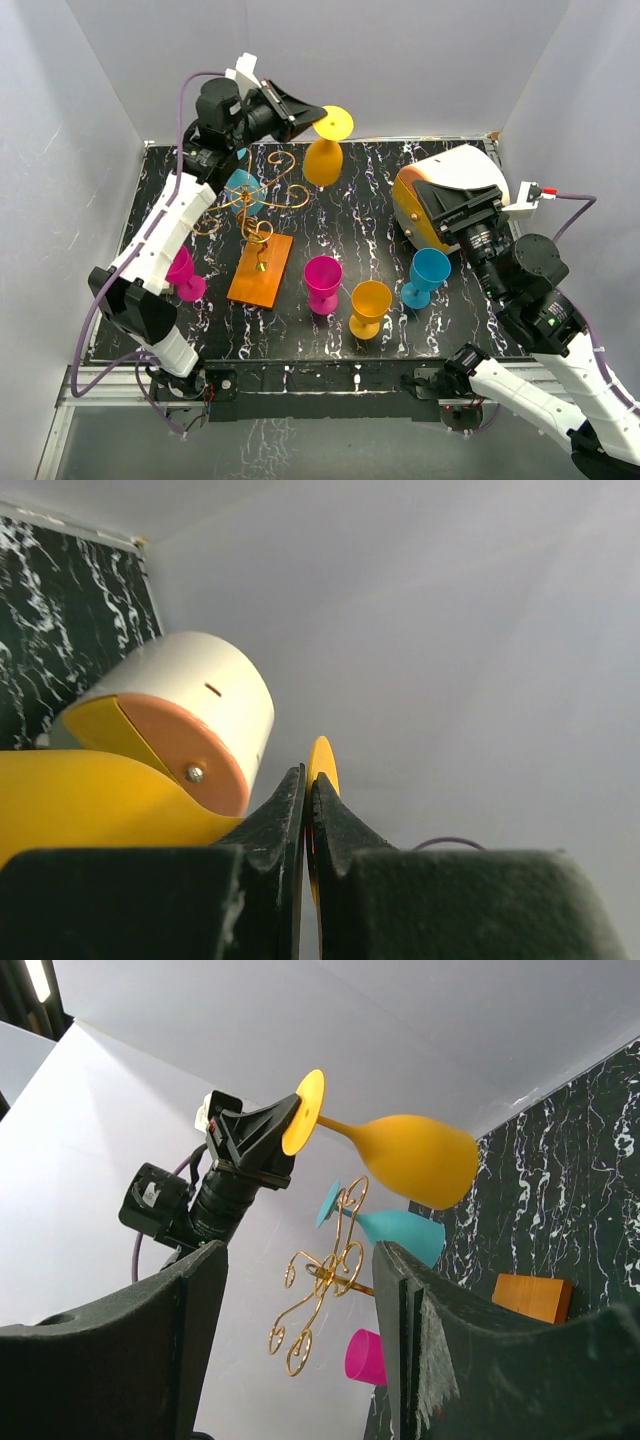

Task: Place the wine glass upside down on the wine glass rack

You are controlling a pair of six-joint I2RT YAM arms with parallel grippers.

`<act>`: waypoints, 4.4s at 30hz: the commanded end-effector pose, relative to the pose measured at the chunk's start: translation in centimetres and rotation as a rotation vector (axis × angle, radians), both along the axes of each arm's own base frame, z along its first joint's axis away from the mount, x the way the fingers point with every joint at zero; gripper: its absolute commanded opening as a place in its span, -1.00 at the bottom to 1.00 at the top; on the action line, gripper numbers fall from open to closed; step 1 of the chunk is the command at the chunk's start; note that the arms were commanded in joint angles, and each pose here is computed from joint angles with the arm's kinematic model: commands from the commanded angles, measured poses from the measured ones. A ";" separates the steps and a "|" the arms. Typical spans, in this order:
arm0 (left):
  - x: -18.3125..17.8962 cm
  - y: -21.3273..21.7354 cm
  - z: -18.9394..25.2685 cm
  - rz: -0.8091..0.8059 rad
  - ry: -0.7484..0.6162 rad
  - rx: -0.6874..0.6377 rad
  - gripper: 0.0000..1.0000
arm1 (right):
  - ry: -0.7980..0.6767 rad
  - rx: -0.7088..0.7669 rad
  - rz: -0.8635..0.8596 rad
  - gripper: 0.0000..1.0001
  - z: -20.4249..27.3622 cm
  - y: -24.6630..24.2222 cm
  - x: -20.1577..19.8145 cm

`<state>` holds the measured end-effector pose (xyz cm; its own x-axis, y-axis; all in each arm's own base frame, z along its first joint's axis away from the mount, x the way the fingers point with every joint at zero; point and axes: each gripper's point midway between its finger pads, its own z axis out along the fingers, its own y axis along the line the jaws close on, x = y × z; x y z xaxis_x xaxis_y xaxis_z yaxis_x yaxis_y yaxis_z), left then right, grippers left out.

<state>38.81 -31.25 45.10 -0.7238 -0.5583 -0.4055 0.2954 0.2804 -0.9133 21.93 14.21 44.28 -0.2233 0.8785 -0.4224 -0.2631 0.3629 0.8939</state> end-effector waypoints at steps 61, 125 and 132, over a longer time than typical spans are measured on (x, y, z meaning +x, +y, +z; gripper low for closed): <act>-1.5 11.2 -1.1 0.041 0.081 -0.181 -1.00 | 0.054 -0.015 0.056 0.12 -1.3 2.4 1.4; -0.4 7.7 -3.6 0.022 0.046 -0.014 -1.00 | 0.045 -0.026 -0.005 0.13 -1.3 0.7 1.0; 0.4 8.9 -4.6 0.116 0.043 0.075 -1.00 | 0.047 -0.034 -0.004 0.13 -1.3 0.7 1.0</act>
